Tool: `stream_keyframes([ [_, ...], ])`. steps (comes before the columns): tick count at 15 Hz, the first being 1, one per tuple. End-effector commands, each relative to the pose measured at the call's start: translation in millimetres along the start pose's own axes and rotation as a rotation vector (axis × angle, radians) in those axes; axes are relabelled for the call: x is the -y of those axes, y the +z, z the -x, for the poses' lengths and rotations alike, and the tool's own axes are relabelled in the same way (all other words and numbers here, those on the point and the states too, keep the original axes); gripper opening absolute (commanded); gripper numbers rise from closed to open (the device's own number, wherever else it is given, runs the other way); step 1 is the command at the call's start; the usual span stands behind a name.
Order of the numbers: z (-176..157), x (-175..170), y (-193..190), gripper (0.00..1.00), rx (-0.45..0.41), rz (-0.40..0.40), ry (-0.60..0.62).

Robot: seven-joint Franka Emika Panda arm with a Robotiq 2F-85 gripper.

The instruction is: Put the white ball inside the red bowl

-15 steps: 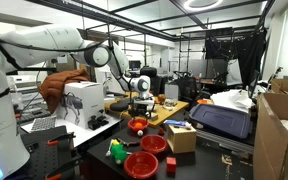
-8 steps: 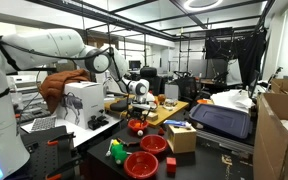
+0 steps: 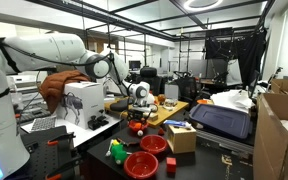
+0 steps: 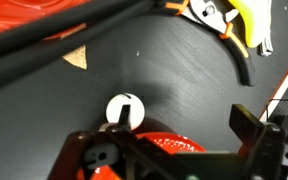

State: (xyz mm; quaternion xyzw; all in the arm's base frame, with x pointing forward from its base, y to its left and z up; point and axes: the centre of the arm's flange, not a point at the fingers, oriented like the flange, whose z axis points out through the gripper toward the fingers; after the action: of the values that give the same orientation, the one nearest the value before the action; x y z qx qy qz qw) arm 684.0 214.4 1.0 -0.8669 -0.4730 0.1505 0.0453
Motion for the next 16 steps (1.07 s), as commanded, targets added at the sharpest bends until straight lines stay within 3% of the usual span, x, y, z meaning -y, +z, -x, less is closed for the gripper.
stream_keyframes([
  [1, -17, -7, 8, 1.0, -0.044, 0.03, -0.021],
  [9, -22, -6, 19, 1.0, -0.038, 0.17, -0.079],
  [16, -21, -6, 16, 1.0, -0.038, 0.234, -0.122],
])
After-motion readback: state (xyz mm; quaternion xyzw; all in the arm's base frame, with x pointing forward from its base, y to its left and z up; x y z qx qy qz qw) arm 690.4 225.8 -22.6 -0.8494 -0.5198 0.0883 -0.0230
